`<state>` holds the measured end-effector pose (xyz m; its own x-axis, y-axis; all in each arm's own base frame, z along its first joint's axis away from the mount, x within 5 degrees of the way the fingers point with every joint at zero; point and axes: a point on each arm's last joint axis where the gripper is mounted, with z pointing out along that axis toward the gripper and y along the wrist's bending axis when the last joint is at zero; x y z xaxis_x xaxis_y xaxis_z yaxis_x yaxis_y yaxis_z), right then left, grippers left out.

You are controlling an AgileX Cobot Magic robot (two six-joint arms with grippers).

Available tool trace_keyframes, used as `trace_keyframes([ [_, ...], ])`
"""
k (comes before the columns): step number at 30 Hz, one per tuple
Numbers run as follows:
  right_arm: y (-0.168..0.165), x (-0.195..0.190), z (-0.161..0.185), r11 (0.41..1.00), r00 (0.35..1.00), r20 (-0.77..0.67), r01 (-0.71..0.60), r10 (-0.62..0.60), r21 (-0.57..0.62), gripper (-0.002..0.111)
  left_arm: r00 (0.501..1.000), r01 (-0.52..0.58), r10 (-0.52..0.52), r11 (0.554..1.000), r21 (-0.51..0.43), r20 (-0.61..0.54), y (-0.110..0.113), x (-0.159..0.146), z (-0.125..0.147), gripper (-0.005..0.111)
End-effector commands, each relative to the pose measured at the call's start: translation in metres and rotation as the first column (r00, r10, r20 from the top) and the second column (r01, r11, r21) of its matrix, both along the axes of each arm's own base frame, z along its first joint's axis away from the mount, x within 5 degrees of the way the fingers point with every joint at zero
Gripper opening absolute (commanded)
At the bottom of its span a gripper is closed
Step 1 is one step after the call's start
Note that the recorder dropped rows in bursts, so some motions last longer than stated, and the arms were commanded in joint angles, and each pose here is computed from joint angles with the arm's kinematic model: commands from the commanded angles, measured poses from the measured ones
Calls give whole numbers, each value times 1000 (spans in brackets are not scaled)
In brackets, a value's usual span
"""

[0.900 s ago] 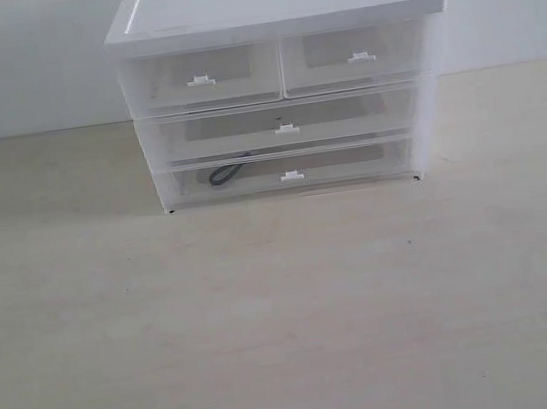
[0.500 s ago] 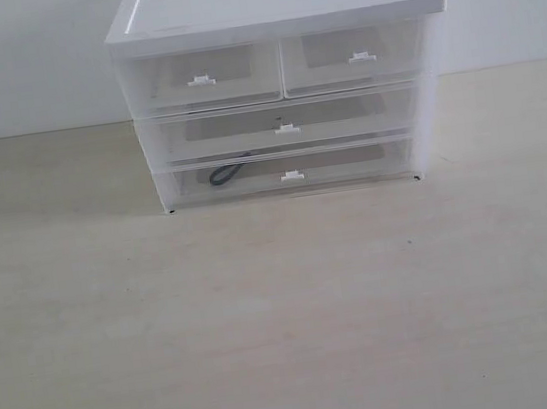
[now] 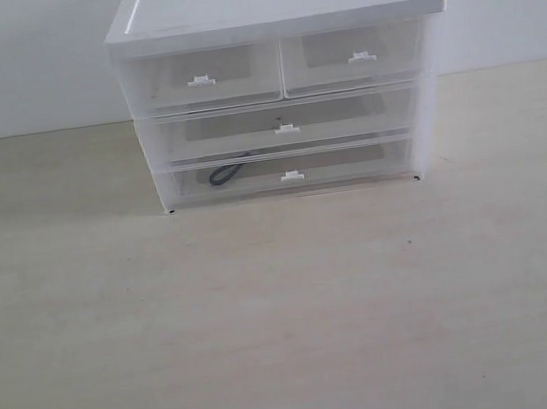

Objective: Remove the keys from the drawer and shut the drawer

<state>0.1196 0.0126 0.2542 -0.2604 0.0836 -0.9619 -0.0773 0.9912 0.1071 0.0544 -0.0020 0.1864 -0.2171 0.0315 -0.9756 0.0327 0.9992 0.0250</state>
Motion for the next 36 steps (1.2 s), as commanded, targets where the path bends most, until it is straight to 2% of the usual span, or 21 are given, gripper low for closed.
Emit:
trace_keyframes([
  [1,-1,3,13,983,994,94,36,-53,181,0,1000,-1,1,1000,-3,3,0,0,-1,4],
  [6,-1,3,14,968,993,99,44,-70,247,0,1000,-1,1,1000,-3,3,0,0,-1,4],
  [15,-1,3,15,967,992,107,42,-71,250,0,1000,-1,1,1000,-3,3,0,0,-1,4],
  [22,1,12,17,992,995,89,23,-34,125,0,1000,1,-1,999,35,23,1,0,1,4],
  [26,10,30,18,999,999,-20,-35,36,35,0,990,-7,3,1000,31,138,1,2,11,4],
  [29,24,45,17,991,990,-78,-125,121,-47,0,972,-10,14,1000,-20,233,1,2,20,4],
  [34,47,66,11,968,968,-121,-233,221,-89,0,970,6,46,977,-214,240,0,1,26,4],
  [36,52,71,5,964,961,-146,-251,236,-92,0,965,12,48,974,-228,257,0,1,39,4],
])
